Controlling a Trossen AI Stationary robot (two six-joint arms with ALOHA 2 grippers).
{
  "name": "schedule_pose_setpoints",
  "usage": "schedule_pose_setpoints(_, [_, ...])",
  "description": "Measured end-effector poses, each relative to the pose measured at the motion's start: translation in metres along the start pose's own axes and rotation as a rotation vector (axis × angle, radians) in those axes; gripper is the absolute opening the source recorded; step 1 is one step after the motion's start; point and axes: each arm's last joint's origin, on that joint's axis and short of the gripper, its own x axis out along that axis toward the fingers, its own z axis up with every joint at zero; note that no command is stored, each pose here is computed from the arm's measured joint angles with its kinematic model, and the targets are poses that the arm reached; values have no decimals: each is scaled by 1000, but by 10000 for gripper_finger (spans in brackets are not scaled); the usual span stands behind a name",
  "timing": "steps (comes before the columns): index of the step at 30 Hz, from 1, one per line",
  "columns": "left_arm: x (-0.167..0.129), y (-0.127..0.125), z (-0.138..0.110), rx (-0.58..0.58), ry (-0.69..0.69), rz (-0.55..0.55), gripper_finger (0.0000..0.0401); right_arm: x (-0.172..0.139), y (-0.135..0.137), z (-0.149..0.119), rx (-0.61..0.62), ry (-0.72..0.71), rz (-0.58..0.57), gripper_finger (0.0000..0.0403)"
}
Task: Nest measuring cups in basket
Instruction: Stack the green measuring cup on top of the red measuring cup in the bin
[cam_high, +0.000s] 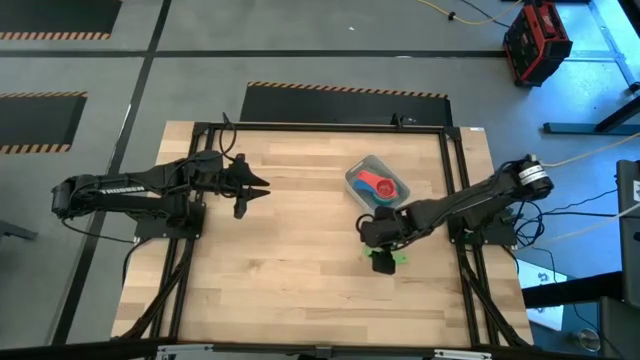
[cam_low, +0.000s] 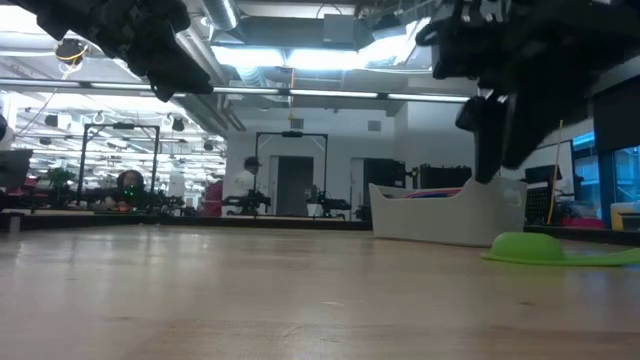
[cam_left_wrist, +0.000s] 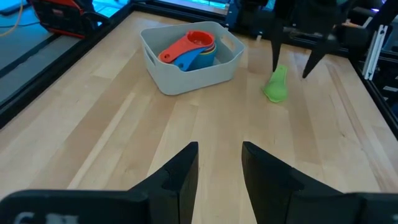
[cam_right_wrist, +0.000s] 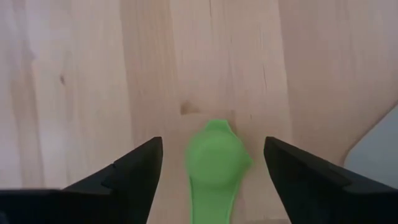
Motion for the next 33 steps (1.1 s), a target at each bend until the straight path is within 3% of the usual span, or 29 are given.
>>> schedule_pose_setpoints(19, [0, 0, 0, 0, 2, 0, 117, 50, 2, -10, -22, 192, -73, 284])
schedule_pose_setpoints(33, [0, 0, 0, 0, 2, 0, 117, 57, 2, -11, -22, 212, -88, 283])
